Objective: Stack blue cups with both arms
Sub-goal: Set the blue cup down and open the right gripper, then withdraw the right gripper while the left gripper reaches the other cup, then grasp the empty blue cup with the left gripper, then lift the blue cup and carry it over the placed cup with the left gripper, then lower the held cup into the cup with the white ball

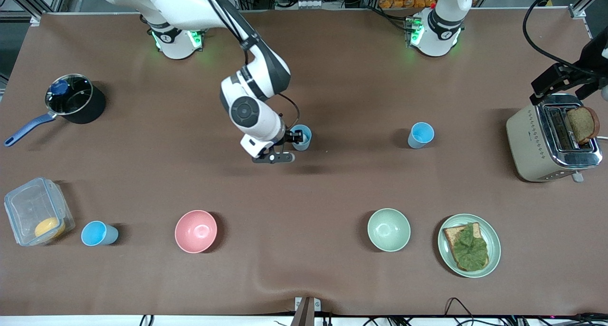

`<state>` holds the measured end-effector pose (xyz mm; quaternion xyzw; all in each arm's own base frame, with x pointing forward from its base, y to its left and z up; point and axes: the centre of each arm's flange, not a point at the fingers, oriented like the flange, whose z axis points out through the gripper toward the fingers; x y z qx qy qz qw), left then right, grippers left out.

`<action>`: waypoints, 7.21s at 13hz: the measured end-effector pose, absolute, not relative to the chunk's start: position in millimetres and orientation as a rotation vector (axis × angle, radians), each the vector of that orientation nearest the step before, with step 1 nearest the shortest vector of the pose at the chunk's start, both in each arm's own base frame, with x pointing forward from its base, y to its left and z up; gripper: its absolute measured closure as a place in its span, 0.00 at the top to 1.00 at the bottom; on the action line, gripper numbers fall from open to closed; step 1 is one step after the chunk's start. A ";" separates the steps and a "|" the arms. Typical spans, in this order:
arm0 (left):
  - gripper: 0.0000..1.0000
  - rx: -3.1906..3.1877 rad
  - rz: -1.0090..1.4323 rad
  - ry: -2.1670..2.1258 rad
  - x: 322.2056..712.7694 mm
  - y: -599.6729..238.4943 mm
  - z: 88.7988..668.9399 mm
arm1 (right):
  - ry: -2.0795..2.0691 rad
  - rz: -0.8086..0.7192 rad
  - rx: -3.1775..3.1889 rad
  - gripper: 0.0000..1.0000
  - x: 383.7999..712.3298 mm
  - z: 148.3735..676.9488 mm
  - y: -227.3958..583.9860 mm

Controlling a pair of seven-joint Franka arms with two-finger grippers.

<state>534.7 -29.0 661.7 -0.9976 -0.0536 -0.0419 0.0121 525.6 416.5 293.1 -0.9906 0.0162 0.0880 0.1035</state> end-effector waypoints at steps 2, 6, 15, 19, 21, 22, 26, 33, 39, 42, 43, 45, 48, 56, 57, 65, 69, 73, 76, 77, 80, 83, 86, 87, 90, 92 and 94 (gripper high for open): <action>1.00 -3.110 -0.131 -0.167 534.7 -28.9 661.6 | 0.077 0.234 -2.961 0.99 556.4 364.6 374.9; 1.00 -3.110 -0.131 -0.167 534.7 -28.8 661.7 | 0.163 0.082 -3.137 1.00 595.2 491.6 271.5; 1.00 -3.116 -0.070 -0.087 544.1 -56.3 640.6 | 0.076 0.198 -3.080 1.00 614.8 546.9 14.6; 1.00 -3.119 0.006 -0.066 556.9 -62.6 614.0 | 0.052 0.202 -3.027 1.00 616.3 538.1 8.1; 1.00 -3.120 0.045 -0.067 566.0 -61.8 596.2 | 0.060 0.115 -3.055 1.00 609.7 533.5 0.0; 1.00 -3.122 0.053 -0.066 569.6 -62.1 587.5 | 0.047 0.078 -3.079 1.00 602.1 533.9 -0.7; 1.00 -3.126 0.040 -0.059 574.6 -66.9 541.9 | 0.008 -0.009 -3.094 1.00 573.0 567.1 3.9; 1.00 -3.154 0.073 -0.068 553.6 -134.9 453.1 | 0.015 0.015 -3.093 1.00 560.5 579.4 -0.5; 1.00 -3.203 0.106 -0.061 520.3 -156.6 354.3 | 0.011 0.021 -3.094 1.00 560.4 578.8 0.4; 1.00 -3.189 0.166 -0.017 503.7 -168.2 330.4 | 0.013 0.037 -3.093 1.00 559.5 577.8 -0.2; 1.00 -3.189 0.165 0.002 500.5 -174.7 323.8 | 0.015 0.045 -3.093 1.00 559.1 577.0 -0.9; 1.00 -3.195 0.138 0.029 494.6 -184.0 306.8 | 0.015 0.050 -3.093 1.00 559.4 575.8 -1.0; 1.00 -3.195 0.131 0.055 480.4 -190.4 276.9 | 0.014 0.053 -3.093 1.00 559.5 575.3 -0.7; 0.79 -3.181 0.174 0.043 462.7 -181.2 252.4 | 0.012 0.054 -3.093 1.00 559.5 575.2 0.2; 0.67 -3.180 0.177 0.042 461.9 -180.8 251.0 | 0.012 0.054 -3.093 1.00 559.5 575.1 0.2; 0.03 -3.175 0.194 -0.002 462.5 -157.1 244.1 | 0.012 0.056 -3.093 1.00 559.5 574.8 0.2; 0.03 -3.178 0.177 -0.005 463.0 -156.2 249.2 | 0.013 0.057 -3.093 1.00 559.6 574.5 0.0; 0.03 -3.199 0.087 0.027 485.4 -171.5 297.1 | 0.013 0.061 -3.093 1.00 559.8 573.6 -0.2; 0.03 -3.217 0.026 0.115 501.8 -210.2 356.0 | 0.014 0.062 -3.093 1.00 559.8 573.5 -0.5; 0.03 -3.225 0.014 0.140 502.8 -230.1 373.8 | 0.015 0.062 -3.093 1.00 559.8 573.5 -0.6; 0.03 -3.249 -0.012 0.210 491.2 -297.9 409.8 | 0.015 0.062 -3.093 1.00 559.8 573.4 -0.9; 0.03 -3.258 0.001 0.287 476.6 -358.4 419.2 | 0.015 0.062 -3.093 1.00 559.7 573.4 -0.9; 0.03 -3.262 0.047 0.284 458.8 -418.0 416.4 | 0.015 0.066 -3.093 1.00 560.1 572.3 -0.6; 0.03 -3.263 0.058 0.264 452.0 -437.3 412.1 | 0.015 0.067 -3.093 1.00 560.3 571.8 -0.6; 0.03 -3.260 0.075 0.195 437.9 -482.6 397.1 | 0.015 0.068 -3.093 1.00 560.3 571.6 -0.6; 0.03 -3.260 0.073 0.167 434.5 -501.8 390.7 | 0.015 0.068 -3.093 1.00 560.4 571.6 -0.7; 0.03 -3.252 0.071 0.137 433.7 -516.5 381.9 | 0.015 0.068 -3.093 1.00 560.4 571.6 -0.7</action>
